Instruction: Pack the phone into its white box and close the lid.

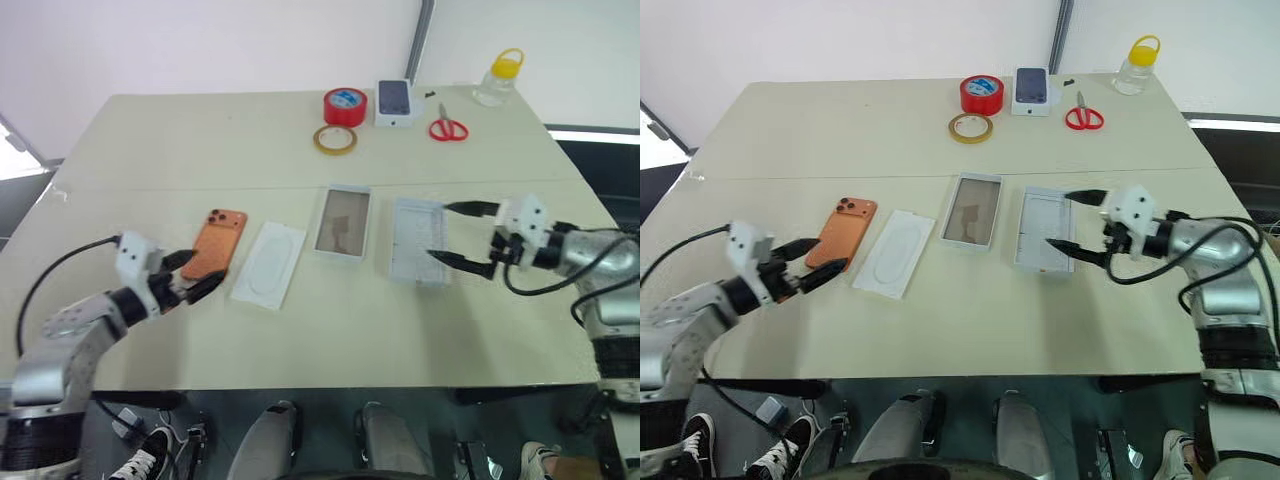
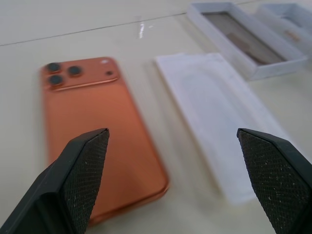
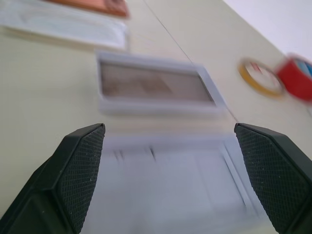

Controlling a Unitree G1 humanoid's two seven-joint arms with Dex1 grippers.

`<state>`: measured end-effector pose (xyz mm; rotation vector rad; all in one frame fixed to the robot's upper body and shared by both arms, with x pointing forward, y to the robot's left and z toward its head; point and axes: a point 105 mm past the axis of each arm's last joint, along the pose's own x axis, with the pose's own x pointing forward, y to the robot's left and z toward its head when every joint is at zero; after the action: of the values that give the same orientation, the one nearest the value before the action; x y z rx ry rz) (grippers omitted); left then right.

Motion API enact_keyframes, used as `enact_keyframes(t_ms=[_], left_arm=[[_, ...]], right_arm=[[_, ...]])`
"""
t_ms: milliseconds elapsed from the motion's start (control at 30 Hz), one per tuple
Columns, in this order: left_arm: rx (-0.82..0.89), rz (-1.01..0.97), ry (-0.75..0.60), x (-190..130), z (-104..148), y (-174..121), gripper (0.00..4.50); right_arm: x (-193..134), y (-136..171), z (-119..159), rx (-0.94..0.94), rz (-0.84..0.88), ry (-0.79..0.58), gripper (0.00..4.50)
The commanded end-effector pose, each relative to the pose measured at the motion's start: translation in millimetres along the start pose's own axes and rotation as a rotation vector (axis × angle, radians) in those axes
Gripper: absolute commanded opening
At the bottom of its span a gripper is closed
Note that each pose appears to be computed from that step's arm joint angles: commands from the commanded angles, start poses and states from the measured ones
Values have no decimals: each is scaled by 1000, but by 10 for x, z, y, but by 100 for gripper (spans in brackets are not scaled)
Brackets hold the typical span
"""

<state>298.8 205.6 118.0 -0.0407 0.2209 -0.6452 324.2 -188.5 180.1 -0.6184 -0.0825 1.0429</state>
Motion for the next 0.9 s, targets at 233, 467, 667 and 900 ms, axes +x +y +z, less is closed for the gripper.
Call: enact_keyframes(t_ms=[233, 467, 667, 900], left_arm=[[-130, 18, 66, 322, -68, -98, 442], [-324, -51, 195, 475, -249, -239, 442], [-453, -89, 230, 506, -274, -316, 442], [-519, -94, 275, 519, -383, -385, 169]], right_arm=[[151, 61, 139, -36, 13, -42, 444], [153, 70, 162, -37, 6, -46, 444], [146, 55, 183, -44, -9, -45, 444], [175, 64, 242, -54, -9, -56, 450]])
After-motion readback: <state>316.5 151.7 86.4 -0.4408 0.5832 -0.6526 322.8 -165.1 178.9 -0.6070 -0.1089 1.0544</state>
